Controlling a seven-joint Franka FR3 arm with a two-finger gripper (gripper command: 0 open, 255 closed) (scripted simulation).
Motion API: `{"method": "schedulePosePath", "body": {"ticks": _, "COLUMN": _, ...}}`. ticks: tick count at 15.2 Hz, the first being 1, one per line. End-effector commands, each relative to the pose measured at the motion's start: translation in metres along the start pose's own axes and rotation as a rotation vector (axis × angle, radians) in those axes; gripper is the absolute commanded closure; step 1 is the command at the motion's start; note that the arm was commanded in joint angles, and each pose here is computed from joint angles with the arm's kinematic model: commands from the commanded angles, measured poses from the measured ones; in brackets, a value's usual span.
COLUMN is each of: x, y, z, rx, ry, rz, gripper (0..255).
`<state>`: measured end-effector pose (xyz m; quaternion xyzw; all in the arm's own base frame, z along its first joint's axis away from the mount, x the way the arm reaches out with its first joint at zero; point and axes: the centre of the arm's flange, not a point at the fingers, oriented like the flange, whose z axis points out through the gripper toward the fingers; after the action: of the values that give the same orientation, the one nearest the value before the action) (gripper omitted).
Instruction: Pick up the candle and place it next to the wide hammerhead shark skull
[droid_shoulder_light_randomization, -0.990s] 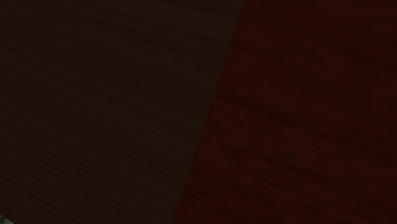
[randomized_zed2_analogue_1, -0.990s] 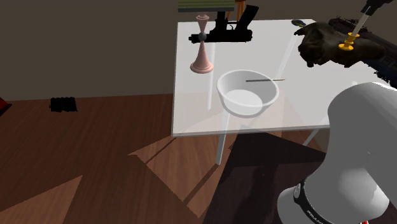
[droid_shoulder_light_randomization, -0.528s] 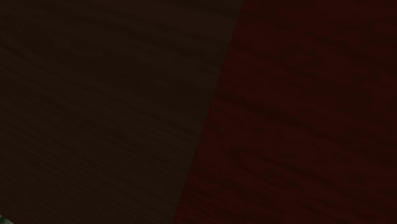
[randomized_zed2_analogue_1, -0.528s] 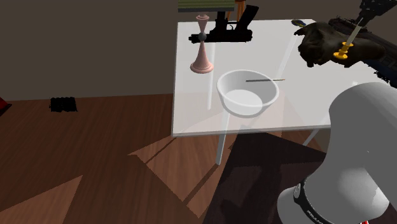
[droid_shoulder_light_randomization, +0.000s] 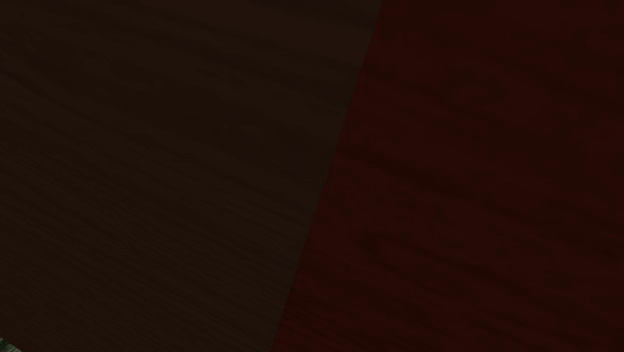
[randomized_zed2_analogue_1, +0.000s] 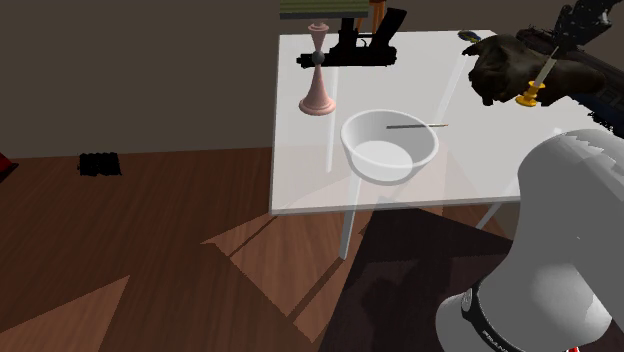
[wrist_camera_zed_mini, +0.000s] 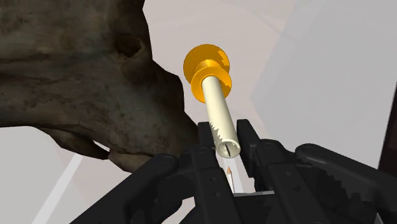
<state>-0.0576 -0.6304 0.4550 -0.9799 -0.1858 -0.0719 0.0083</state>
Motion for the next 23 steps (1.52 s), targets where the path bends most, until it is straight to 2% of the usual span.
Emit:
{"method": "schedulePosePath", "body": {"ticks": 1, "x": -0.001, "y": -0.001, "z": 0.012, "rx": 0.000, "ry": 0.000, "rz": 0.000, "gripper": 255}}
{"method": "schedulePosePath", "body": {"ticks": 9, "x": -0.007, "y": -0.001, "z": 0.052, "rx": 0.000, "ry": 0.000, "rz": 0.000, "gripper": 255}}
{"method": "schedulePosePath", "body": {"ticks": 16, "x": -0.007, "y": -0.001, "z": 0.052, "rx": 0.000, "ry": 0.000, "rz": 0.000, "gripper": 255}}
{"method": "schedulePosePath", "body": {"ticks": 17, "x": -0.007, "y": -0.001, "z": 0.052, "rx": 0.000, "ry": 0.000, "rz": 0.000, "gripper": 0}}
{"method": "schedulePosePath", "body": {"ticks": 22, "x": -0.007, "y": -0.001, "z": 0.052, "rx": 0.000, "ry": 0.000, "rz": 0.000, "gripper": 0}}
{"method": "schedulePosePath", "body": {"ticks": 23, "x": -0.007, "y": -0.001, "z": 0.039, "rx": 0.000, "ry": 0.000, "rz": 0.000, "gripper": 0}}
